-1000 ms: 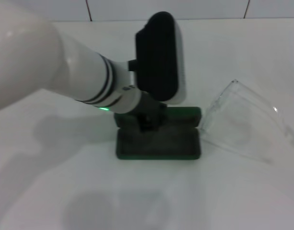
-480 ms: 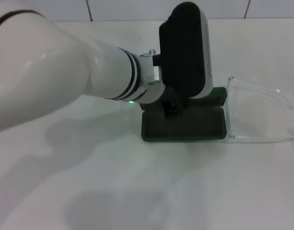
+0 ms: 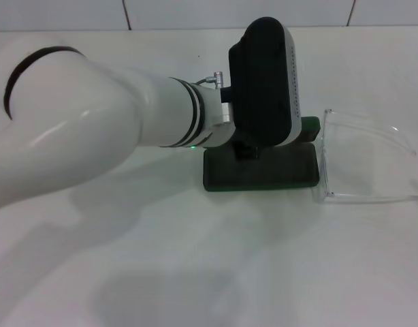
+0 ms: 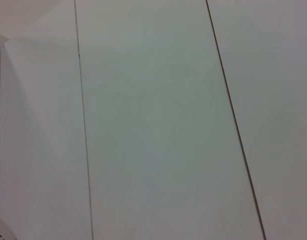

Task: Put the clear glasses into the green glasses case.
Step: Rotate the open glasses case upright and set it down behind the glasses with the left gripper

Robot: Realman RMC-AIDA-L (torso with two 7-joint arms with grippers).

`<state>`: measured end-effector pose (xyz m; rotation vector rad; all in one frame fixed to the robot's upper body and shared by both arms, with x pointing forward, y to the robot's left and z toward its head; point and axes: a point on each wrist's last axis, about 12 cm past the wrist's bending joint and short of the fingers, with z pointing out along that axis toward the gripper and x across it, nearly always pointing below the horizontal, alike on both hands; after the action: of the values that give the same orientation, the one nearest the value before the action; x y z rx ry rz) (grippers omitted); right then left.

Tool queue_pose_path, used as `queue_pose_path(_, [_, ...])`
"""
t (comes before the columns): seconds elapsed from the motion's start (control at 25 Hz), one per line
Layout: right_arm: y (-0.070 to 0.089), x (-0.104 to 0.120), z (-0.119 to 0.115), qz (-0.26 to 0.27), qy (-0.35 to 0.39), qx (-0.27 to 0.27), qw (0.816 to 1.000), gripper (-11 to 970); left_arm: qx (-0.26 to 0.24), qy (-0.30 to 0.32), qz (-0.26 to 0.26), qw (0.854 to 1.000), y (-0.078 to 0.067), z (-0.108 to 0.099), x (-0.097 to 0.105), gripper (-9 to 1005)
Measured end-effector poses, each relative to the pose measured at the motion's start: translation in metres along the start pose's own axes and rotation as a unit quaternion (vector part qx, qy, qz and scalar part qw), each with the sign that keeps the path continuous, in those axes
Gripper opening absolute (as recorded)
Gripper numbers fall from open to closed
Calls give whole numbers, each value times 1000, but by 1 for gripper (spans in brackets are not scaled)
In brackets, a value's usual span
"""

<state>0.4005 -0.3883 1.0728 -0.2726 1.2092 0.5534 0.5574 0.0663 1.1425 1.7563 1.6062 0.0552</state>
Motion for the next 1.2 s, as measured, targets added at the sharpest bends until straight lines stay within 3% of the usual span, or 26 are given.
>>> queue_pose_path(0.76, [-3, 1, 4, -4, 3, 4, 1000, 707, -19, 7, -14, 1000, 4, 4, 7, 200])
queue_pose_path(1.2, [-1, 3, 2, -5, 8, 4, 1000, 707, -30, 2, -7, 1000, 8, -2, 1, 426])
